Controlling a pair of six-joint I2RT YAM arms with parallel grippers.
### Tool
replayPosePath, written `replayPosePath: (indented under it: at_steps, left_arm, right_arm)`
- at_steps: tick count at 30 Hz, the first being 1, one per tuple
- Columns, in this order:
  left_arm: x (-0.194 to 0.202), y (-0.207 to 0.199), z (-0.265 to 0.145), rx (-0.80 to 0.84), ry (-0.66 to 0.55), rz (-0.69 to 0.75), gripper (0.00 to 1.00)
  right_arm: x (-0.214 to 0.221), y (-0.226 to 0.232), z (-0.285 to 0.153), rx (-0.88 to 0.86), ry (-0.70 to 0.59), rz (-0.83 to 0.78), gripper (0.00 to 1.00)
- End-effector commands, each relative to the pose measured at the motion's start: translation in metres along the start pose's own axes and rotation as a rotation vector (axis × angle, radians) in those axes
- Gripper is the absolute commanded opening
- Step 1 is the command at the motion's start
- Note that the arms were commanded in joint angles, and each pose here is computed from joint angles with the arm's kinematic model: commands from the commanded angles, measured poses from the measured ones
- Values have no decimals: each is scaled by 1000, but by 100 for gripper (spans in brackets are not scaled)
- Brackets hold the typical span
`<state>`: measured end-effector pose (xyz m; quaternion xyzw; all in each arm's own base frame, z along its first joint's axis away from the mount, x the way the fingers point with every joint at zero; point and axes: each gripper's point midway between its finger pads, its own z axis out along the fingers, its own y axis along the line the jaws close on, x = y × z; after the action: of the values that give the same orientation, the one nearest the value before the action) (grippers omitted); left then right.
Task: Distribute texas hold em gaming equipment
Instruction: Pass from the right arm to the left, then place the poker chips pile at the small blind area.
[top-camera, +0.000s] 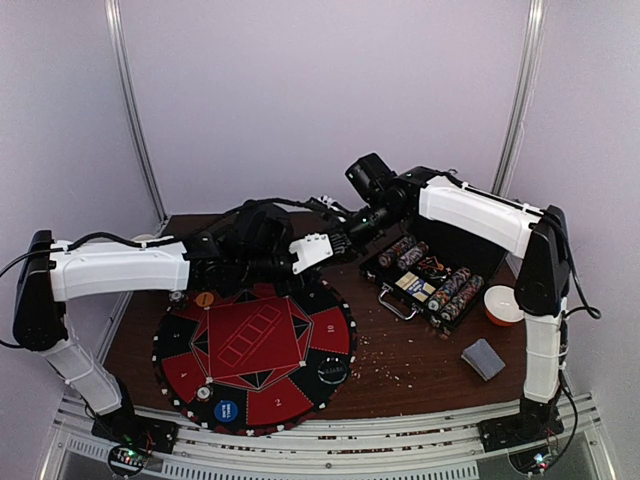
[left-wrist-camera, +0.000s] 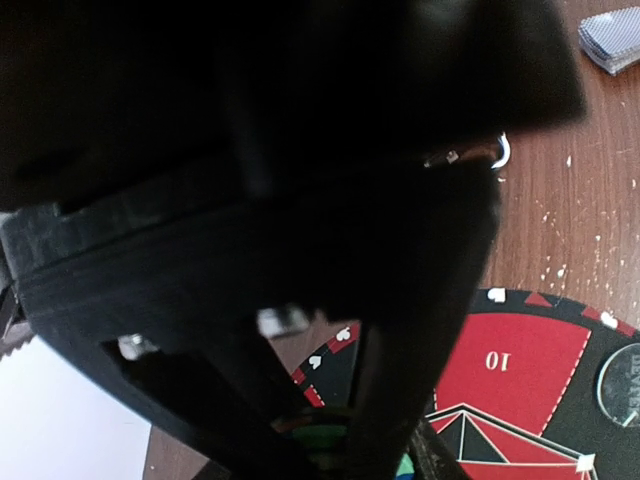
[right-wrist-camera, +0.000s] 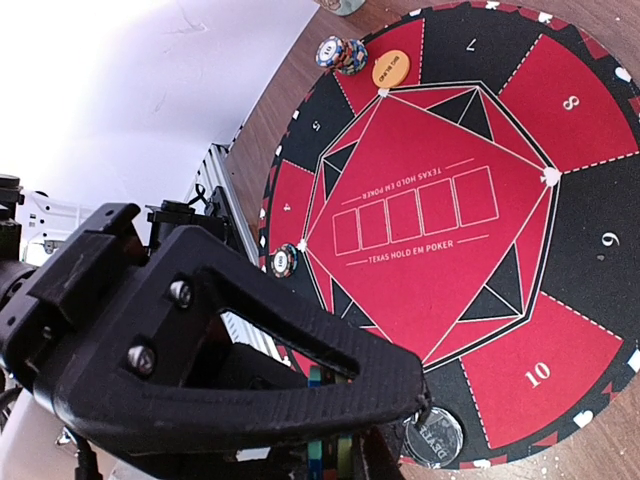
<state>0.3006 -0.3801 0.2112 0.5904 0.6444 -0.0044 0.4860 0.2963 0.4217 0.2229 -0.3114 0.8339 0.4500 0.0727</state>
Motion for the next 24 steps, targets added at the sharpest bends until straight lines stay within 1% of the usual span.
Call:
replayPosePath:
  at_steps: [1, 6, 7, 10, 11, 13, 14, 16, 19, 22, 24]
  left_arm:
    - [-14, 21, -4, -66, -38, -36, 1]
    - [-5, 16, -7, -53, -16, -73, 0]
    - [-2, 13, -7, -45, -5, -82, 0]
    - [9, 6, -9, -16, 41, -121, 0]
    - [13, 4, -11, -8, 58, -138, 0]
    - [24, -3, -14, 21, 105, -187, 0]
    - [29, -8, -17, 42, 133, -215, 0]
    - [41, -21, -25, 98, 194, -312, 0]
    - [64, -47, -44, 195, 316, -444, 0]
    - [99, -73, -67, 238, 498, -600, 0]
    - [129, -99, -84, 273, 648, -704, 0]
  right_arm:
    - [8, 1, 9, -24, 39, 14, 0]
    - [7, -6, 9, -11, 38, 17, 0]
    - [6, -7, 8, -10, 36, 17, 4]
    - [2, -14, 0, 12, 18, 22, 30]
    - [1, -16, -3, 24, 10, 23, 38]
    - [-2, -22, -12, 46, -7, 25, 48]
    - [-3, -25, -16, 56, -16, 24, 51]
    - [-3, -33, -24, 78, -30, 32, 54]
    - [-4, -43, -34, 104, -53, 37, 56]
    - [-2, -53, -40, 143, -55, 34, 57]
    - [0, -59, -39, 152, -44, 32, 57]
